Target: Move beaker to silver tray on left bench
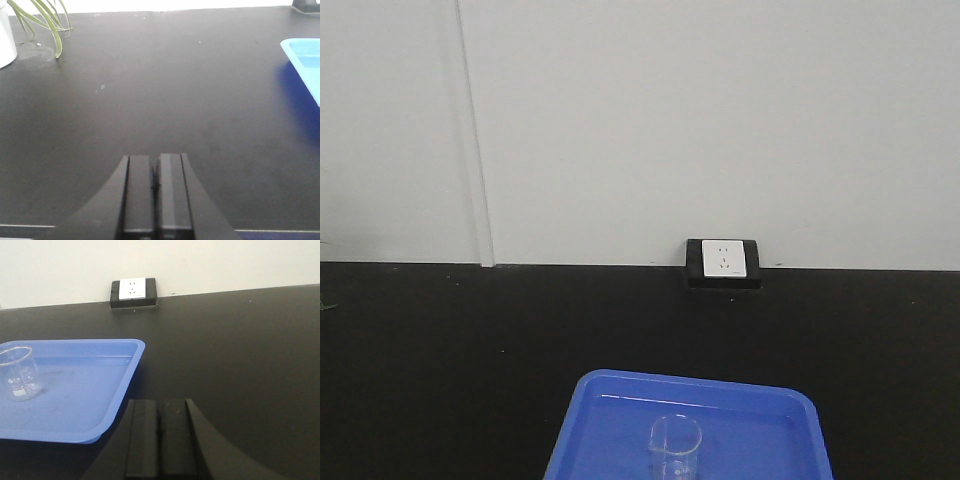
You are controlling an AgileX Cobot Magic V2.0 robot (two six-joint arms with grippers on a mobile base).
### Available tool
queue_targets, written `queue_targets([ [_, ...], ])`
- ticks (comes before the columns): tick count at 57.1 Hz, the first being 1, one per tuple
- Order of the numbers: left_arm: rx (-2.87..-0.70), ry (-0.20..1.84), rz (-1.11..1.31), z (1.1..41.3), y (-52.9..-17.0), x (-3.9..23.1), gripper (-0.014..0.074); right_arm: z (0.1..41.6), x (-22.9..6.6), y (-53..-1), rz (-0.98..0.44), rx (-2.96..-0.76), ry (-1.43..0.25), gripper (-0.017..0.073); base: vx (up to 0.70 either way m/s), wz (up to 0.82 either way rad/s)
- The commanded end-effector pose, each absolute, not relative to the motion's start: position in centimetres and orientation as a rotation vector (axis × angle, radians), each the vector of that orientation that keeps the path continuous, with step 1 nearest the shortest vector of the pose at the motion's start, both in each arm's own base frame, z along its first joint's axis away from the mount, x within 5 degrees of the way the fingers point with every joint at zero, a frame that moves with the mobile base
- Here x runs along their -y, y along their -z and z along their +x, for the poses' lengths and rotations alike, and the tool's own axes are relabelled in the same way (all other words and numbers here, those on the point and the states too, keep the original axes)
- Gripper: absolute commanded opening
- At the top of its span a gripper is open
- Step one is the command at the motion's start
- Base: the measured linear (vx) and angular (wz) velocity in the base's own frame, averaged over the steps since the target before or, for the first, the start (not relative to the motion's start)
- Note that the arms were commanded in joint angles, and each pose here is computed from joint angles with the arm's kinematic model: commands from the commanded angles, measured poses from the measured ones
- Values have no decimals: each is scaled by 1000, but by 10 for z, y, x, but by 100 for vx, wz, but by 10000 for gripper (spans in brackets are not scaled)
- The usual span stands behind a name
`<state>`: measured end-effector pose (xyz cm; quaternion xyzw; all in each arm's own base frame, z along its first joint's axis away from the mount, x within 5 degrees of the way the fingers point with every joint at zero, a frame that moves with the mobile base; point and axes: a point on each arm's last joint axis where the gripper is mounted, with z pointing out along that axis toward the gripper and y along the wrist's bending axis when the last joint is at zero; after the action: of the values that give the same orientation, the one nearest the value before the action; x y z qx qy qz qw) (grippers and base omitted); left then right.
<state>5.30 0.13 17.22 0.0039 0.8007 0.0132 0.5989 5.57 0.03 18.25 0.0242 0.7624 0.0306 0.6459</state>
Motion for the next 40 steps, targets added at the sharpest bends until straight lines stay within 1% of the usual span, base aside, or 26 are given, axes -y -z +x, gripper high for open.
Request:
queue_targets([
  [1, -1792, -22, 14, 54, -171, -1, 1, 56, -1, -187, 43, -1646, -67, -8, 0, 0],
  [26, -1792, -22, 14, 54, -171, -1, 1, 56, -1, -188, 42, -1632, -68, -8, 0, 0],
  [28, -1792, -22, 14, 54, -171, -1, 1, 56, -1, -192, 38, -1598, -70, -8, 0, 0],
  [35, -1792, -22, 14, 54, -171, -1, 1, 54, -2, -213, 24, -1378, -91, -8, 0, 0],
  [40, -1792, -22, 14, 54, -171, -1, 1, 50, -3, -232, 13, -1277, -92, -8, 0, 0],
])
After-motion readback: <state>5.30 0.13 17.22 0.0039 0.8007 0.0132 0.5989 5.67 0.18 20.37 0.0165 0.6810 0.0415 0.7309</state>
